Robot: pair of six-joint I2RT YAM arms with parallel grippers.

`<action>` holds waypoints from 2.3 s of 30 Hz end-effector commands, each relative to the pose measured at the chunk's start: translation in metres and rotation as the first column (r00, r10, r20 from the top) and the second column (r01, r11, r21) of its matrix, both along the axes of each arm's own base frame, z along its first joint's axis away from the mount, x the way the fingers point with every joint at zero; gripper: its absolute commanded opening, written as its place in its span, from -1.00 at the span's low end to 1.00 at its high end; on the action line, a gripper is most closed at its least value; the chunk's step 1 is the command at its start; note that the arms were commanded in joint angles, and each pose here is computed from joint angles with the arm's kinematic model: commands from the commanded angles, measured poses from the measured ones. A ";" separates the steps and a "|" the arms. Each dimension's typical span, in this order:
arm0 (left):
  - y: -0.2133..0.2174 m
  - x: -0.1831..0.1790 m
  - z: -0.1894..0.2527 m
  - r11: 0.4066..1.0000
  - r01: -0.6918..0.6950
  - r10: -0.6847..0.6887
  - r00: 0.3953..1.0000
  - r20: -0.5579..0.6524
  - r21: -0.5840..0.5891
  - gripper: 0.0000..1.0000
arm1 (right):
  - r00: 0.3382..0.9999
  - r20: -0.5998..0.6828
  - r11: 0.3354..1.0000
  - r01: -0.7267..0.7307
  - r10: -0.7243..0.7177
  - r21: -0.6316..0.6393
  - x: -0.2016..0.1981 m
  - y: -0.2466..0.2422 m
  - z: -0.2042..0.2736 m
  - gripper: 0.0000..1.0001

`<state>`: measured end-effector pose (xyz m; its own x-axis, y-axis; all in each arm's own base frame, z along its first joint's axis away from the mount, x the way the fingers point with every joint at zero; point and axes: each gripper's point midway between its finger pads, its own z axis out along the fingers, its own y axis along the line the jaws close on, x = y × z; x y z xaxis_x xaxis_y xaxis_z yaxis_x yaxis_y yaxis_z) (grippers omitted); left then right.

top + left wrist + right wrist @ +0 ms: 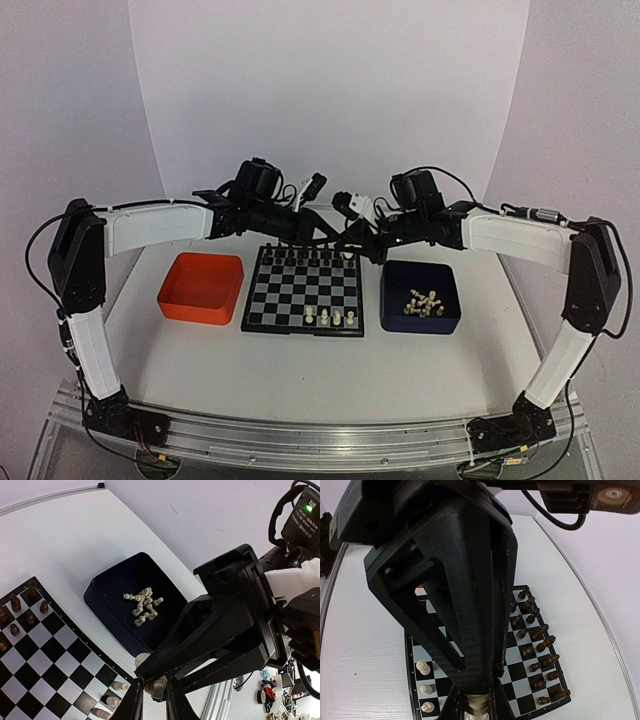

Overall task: Set up the chess pieces on the board
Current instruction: Place the chess piece on the chessboard.

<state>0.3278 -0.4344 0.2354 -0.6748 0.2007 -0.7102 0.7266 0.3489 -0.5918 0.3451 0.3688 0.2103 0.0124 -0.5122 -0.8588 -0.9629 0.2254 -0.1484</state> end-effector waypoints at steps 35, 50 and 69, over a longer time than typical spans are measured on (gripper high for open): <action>0.032 0.037 0.020 0.959 -0.256 0.227 0.950 0.216 0.120 -1.00 | 0.998 0.013 0.997 0.068 -0.069 0.047 0.001 0.000 0.023 0.75; 0.105 0.023 -0.015 0.794 -0.439 0.394 0.898 0.195 0.420 -1.00 | 0.667 0.066 0.668 0.744 -0.742 -0.003 0.067 -0.100 0.025 0.84; 0.093 -0.039 -0.082 0.714 -0.442 0.482 0.873 0.077 0.543 -1.00 | 0.477 0.078 0.478 0.878 -0.876 -0.006 0.068 -0.146 0.012 0.89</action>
<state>0.2880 -0.3282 0.1360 -0.8406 0.2334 -0.4888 0.3756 0.9014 -0.2156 0.4126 0.2356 0.2001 -0.4434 -0.3757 -0.8138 -0.3307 0.9124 -0.2411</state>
